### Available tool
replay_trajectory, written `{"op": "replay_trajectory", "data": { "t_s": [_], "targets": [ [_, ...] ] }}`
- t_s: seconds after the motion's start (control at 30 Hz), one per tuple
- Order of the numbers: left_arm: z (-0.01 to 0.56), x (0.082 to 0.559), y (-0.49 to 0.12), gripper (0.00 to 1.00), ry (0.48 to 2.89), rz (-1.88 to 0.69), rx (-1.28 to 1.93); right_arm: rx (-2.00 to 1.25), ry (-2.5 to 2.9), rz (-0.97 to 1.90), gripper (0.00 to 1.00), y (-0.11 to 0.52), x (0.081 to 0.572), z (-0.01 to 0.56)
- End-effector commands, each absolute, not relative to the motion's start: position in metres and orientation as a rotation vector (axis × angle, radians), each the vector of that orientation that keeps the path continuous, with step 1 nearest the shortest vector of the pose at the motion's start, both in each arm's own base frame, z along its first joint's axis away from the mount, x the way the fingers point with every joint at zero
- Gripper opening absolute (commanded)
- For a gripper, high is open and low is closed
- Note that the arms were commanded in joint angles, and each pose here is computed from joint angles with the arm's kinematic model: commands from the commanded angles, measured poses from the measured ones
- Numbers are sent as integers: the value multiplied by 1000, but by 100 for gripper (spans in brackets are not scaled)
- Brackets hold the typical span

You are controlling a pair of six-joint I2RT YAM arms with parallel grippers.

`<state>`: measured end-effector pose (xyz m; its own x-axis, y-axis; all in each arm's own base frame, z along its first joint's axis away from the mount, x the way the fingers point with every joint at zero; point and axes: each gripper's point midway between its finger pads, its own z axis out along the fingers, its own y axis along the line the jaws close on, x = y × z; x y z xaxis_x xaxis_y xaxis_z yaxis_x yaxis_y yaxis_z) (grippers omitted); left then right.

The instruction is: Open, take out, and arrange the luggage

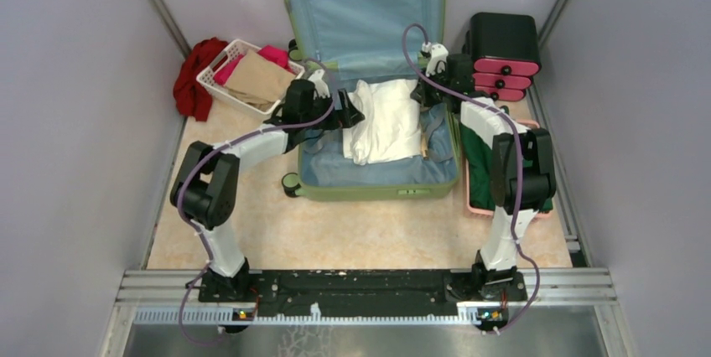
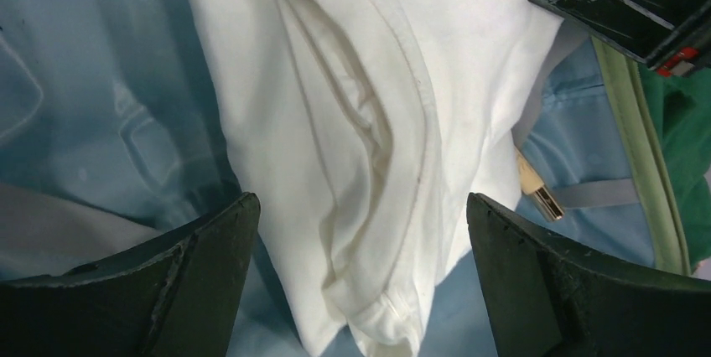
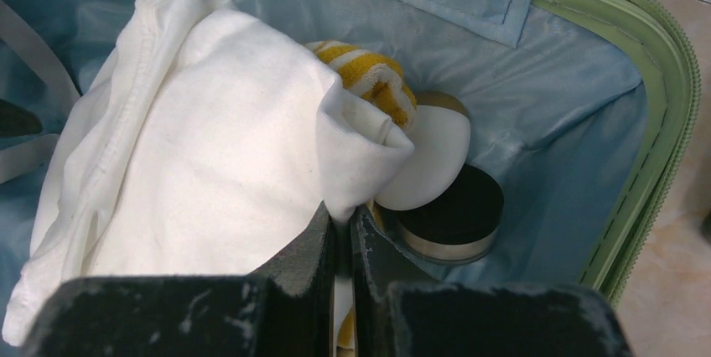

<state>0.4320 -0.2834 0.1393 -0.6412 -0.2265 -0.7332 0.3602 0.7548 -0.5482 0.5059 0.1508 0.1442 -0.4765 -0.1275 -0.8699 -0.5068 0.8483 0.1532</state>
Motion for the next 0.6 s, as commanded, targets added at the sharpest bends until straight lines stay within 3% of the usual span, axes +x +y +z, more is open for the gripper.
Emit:
{"op": "replay_trajectory", "data": {
  "t_s": [0.0,0.57],
  "targets": [
    [134,450,-285,99,2091,-847,209,-473,1958,468,0,150,508,178],
    [116,488,-287,95,2166,-959,102,-484,1956,500,0,155,510,178]
  ]
}}
